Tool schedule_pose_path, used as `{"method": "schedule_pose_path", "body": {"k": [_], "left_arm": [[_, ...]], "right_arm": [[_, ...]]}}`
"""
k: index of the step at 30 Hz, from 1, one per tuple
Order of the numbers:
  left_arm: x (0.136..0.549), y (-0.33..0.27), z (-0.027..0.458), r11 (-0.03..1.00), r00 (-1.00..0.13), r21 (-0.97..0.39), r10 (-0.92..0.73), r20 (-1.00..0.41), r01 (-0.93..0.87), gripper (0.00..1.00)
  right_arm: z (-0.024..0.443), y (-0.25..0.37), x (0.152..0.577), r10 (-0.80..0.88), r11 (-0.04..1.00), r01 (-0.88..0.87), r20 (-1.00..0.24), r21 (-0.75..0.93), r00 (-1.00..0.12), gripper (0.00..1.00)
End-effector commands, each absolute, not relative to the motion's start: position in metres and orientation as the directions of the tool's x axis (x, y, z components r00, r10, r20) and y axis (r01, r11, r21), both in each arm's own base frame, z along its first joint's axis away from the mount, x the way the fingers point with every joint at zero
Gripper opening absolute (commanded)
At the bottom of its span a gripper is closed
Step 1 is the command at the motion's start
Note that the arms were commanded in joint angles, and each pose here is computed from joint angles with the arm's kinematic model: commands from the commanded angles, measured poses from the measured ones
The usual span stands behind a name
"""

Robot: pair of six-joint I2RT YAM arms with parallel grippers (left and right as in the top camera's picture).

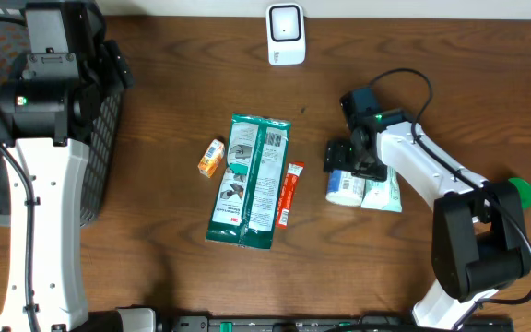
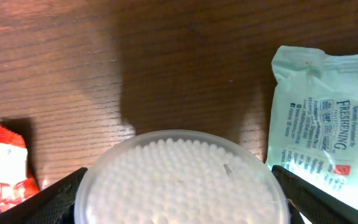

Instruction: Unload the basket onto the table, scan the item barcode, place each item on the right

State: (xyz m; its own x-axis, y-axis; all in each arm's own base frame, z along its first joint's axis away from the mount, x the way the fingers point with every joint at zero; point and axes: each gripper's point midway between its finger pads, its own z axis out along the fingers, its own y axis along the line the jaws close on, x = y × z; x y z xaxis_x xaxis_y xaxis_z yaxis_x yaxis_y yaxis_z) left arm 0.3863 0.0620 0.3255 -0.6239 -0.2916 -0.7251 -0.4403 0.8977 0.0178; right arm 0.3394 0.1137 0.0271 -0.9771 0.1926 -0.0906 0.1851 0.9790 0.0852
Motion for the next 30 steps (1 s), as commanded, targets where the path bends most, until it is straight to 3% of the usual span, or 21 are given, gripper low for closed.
{"method": "schedule_pose_path", "body": {"k": [1, 10, 18, 24, 30], "left_arm": [[0.386, 0.066, 0.328, 0.89, -0.614, 0.025, -0.294, -0.733, -0.456, 0.9], [0.386, 0.066, 0.328, 0.89, -0.614, 0.025, -0.294, -0.733, -0.456, 0.9], [0.386, 0.066, 0.328, 0.89, -0.614, 0.024, -0.294, -0.733, -0.455, 0.9], [0.386, 0.066, 0.328, 0.89, -0.614, 0.025, -0.294, -0.733, -0.455, 0.9], [0.386, 0.066, 0.328, 0.89, -0.614, 0.025, -0.294, -0.733, -0.456, 0.9]], "right_arm": [[0.038, 0.114, 0.346, 0.209, 0.974, 0.198, -0.106, 0.107, -0.972, 0.86], [0.038, 0.119, 0.345, 0.205, 0.973, 0.192, -0.096, 0.124, -0.974, 0.75], [0.039, 0.124, 0.342, 0.202, 0.97, 0.19, -0.075, 0.15, -0.976, 0.75], [0.054, 0.129, 0.359, 0.203, 0.967, 0.177, -0.135, 0.183, -0.97, 0.68], [0.094, 0.141, 0.369, 0.112, 0.968, 0.053, -0.232, 0.246, -0.966, 0.63]]}}
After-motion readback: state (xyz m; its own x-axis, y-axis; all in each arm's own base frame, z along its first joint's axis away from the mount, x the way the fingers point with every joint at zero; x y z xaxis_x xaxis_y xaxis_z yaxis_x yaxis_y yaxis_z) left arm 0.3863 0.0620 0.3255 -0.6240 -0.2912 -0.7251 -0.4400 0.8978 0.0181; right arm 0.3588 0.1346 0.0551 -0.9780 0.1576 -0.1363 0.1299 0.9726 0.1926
